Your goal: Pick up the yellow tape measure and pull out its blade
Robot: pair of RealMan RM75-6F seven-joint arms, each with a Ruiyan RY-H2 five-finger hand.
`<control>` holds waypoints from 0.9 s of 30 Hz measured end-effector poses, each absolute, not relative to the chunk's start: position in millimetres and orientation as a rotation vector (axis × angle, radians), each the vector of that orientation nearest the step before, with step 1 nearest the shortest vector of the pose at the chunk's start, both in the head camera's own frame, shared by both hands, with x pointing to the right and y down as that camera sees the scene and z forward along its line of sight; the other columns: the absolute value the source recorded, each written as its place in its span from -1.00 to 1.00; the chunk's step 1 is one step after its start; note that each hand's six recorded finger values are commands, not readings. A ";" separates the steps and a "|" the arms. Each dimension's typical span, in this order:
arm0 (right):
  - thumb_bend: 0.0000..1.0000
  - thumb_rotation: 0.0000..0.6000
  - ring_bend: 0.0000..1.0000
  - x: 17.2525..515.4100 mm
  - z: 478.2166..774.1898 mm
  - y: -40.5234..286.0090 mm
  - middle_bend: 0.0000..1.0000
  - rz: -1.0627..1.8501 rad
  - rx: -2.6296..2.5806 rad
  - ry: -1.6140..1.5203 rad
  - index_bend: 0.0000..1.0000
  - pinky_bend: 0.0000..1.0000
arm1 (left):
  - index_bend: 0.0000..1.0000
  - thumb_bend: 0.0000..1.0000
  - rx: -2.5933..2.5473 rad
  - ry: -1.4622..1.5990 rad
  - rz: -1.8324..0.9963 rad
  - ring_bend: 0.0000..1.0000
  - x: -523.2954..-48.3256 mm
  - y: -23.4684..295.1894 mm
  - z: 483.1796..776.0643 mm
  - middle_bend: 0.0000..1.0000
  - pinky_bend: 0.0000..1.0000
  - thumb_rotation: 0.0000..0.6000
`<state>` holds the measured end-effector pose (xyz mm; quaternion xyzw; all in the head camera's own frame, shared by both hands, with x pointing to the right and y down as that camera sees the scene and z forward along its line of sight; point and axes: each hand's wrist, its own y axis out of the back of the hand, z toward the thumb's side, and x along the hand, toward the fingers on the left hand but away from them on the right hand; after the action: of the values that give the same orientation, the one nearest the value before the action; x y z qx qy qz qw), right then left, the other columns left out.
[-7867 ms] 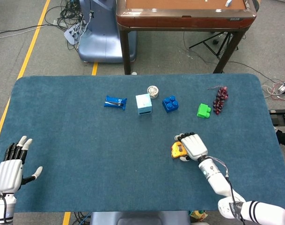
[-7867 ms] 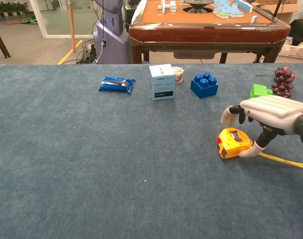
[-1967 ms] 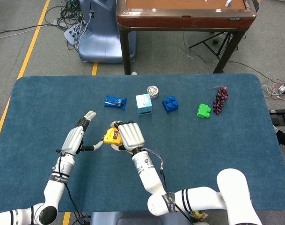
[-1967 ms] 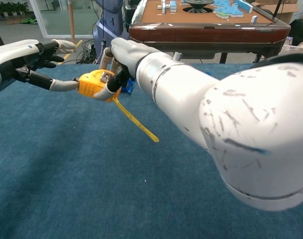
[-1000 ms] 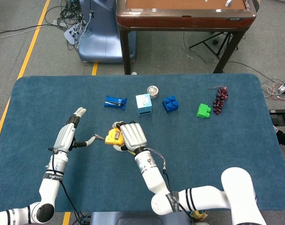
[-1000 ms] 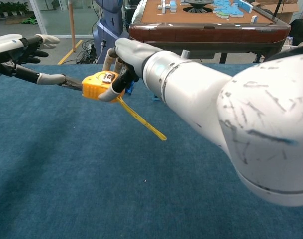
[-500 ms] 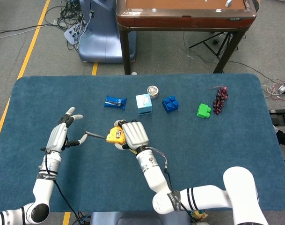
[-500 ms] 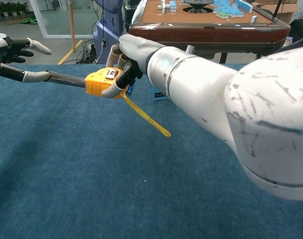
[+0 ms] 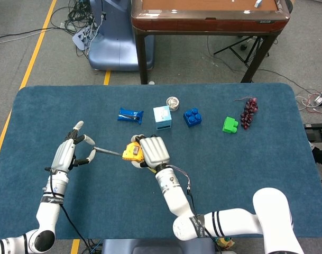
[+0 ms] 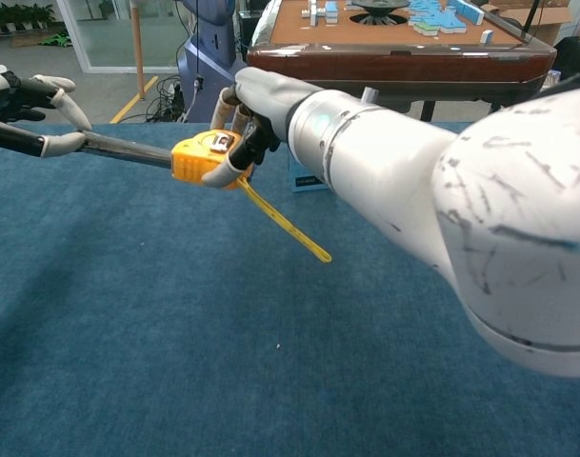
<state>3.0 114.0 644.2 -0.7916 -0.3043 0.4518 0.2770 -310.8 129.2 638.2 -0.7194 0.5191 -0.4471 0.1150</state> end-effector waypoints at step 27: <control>0.04 1.00 -0.06 8.9 645.1 109.4 0.07 1.235 -2.099 -0.767 -0.02 -0.41 | 0.31 -0.20 -2.126 1.563 -1.286 -1.00 -315.5 134.3 640.7 -0.81 -1.00 1.00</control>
<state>8.9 109.4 645.1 -0.7868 -0.2875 0.4630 0.2898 -315.5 134.3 640.7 -0.7204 0.5296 -0.4359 0.1030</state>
